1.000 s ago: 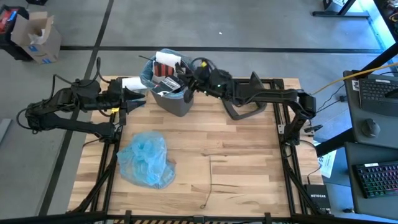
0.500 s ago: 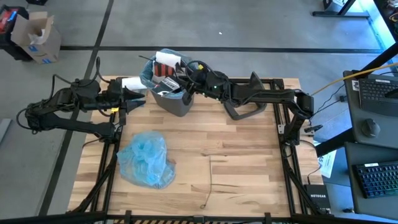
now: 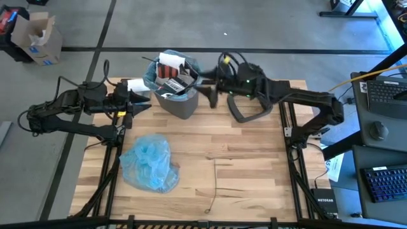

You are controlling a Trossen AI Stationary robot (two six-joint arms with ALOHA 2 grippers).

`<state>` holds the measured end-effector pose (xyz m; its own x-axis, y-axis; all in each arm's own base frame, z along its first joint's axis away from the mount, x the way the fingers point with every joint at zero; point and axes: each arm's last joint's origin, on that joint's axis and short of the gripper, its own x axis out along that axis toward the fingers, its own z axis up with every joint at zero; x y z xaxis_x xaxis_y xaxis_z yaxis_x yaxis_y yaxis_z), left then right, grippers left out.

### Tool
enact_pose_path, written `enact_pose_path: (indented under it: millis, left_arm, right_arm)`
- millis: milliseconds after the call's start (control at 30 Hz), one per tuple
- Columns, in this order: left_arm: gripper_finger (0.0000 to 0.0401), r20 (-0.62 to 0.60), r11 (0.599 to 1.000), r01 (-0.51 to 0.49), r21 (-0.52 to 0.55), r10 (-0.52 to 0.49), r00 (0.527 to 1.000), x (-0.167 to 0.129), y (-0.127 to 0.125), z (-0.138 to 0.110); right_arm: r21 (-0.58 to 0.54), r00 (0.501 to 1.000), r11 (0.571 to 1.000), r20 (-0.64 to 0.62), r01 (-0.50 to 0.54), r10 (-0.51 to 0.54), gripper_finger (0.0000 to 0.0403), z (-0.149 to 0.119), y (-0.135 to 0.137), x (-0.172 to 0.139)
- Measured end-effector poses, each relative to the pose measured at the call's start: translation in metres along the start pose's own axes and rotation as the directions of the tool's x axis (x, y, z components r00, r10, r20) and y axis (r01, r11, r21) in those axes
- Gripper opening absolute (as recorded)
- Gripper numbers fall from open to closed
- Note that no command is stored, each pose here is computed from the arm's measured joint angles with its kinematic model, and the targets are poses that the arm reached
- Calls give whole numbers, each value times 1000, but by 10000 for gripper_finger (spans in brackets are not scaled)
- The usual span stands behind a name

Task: Pick and place trash into bin
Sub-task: Put the zip tie into the trash bin

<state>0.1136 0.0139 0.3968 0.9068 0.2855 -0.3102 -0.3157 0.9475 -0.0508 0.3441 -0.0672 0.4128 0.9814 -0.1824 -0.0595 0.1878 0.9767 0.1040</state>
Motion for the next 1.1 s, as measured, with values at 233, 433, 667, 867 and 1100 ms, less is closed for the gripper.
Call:
enact_pose_path:
  millis: [233,433,667,867,1100]
  left_arm:
    - [117,-2,1000,0,7,0,1000,0,0,0]
    - [117,-1,1000,0,19,0,1000,0,0,0]
    - [117,-1,1000,0,14,0,1000,0,0,0]
    - [117,0,1000,0,14,0,1000,0,0,0]
    - [117,0,1000,1,7,-1,1000,0,0,0]
  right_arm:
    - [187,861,969,-453,-160,229,271,-40,53,-26]
    - [162,652,985,-740,-64,164,271,-107,104,-32]
    - [72,515,997,-856,26,49,271,-183,148,-34]
    - [15,447,995,-894,99,-30,271,-235,172,-26]
    - [74,338,965,-941,251,-16,238,-284,180,-15]
